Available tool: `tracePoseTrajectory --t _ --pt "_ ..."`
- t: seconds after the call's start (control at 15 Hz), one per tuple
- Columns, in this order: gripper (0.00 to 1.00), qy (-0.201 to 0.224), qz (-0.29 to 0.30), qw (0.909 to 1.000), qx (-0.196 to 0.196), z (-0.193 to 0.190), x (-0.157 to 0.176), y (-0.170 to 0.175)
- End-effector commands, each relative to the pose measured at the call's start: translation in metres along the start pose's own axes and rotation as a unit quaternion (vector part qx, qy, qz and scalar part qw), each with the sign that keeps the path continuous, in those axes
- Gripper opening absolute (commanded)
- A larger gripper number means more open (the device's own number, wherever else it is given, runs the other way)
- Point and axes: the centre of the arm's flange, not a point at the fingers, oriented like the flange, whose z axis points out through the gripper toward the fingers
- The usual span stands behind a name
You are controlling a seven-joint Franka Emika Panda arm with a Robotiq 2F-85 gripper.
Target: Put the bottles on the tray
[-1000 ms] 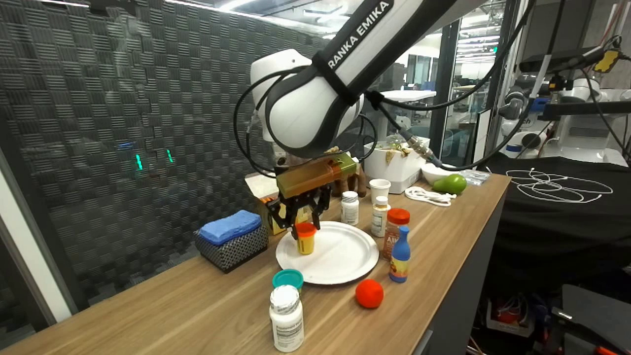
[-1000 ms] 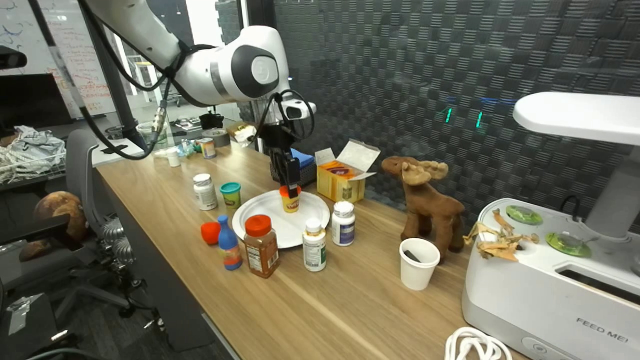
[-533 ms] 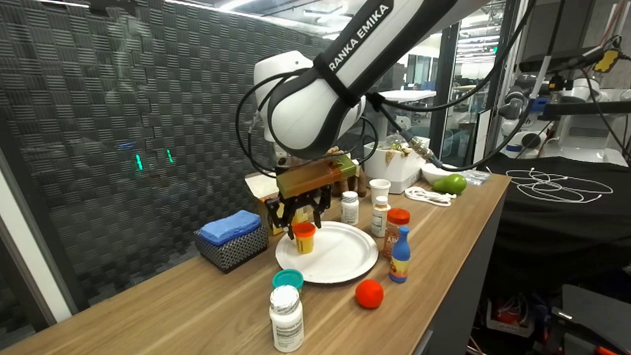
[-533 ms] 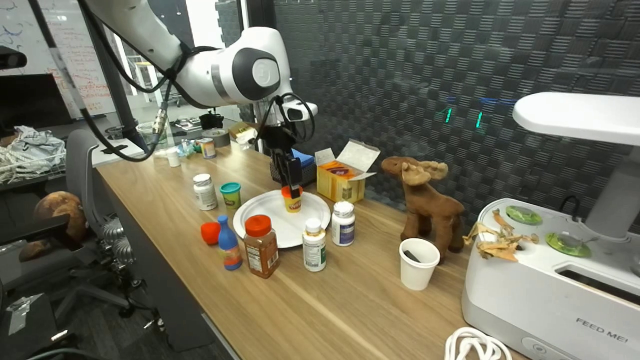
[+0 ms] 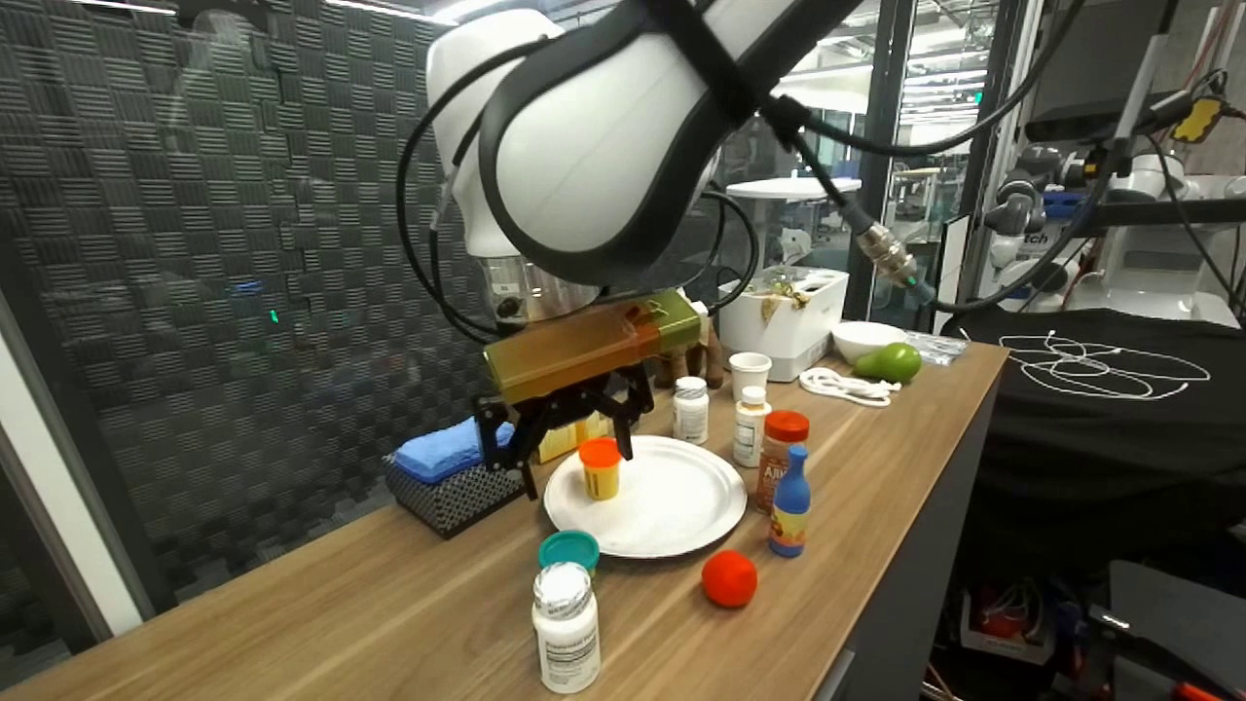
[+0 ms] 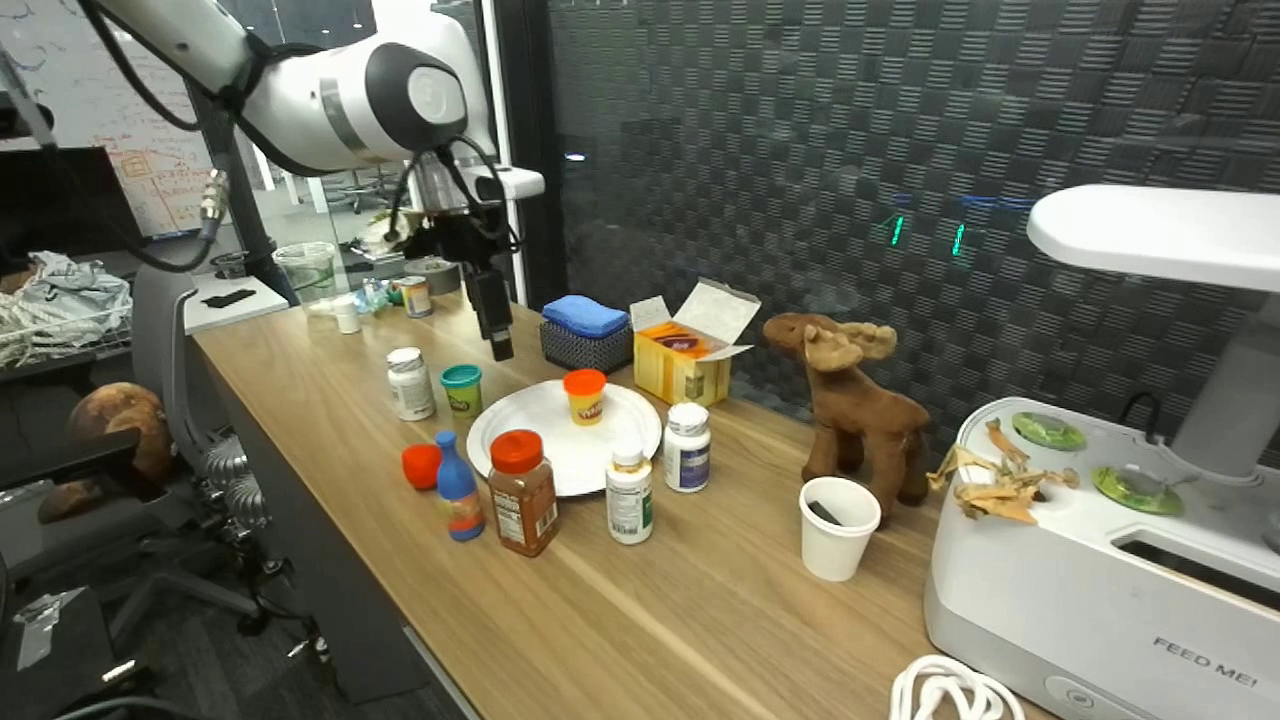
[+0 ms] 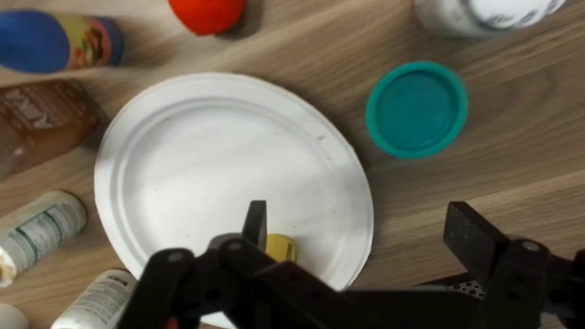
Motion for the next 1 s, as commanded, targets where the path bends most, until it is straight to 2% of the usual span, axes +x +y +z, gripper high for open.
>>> tracePoseTrajectory --t 0.0,0.27,0.53,0.93 --pt "1.0 0.001 0.072 0.9971 0.023 -0.021 -0.045 0.003" --pt "1.0 0.005 0.132 0.9901 0.049 -0.004 -0.053 0.002" --pt "1.0 0.008 0.14 0.9878 0.067 0.015 -0.049 -0.003" --pt "1.0 0.001 0.151 0.9842 0.094 0.019 -0.039 -0.007"
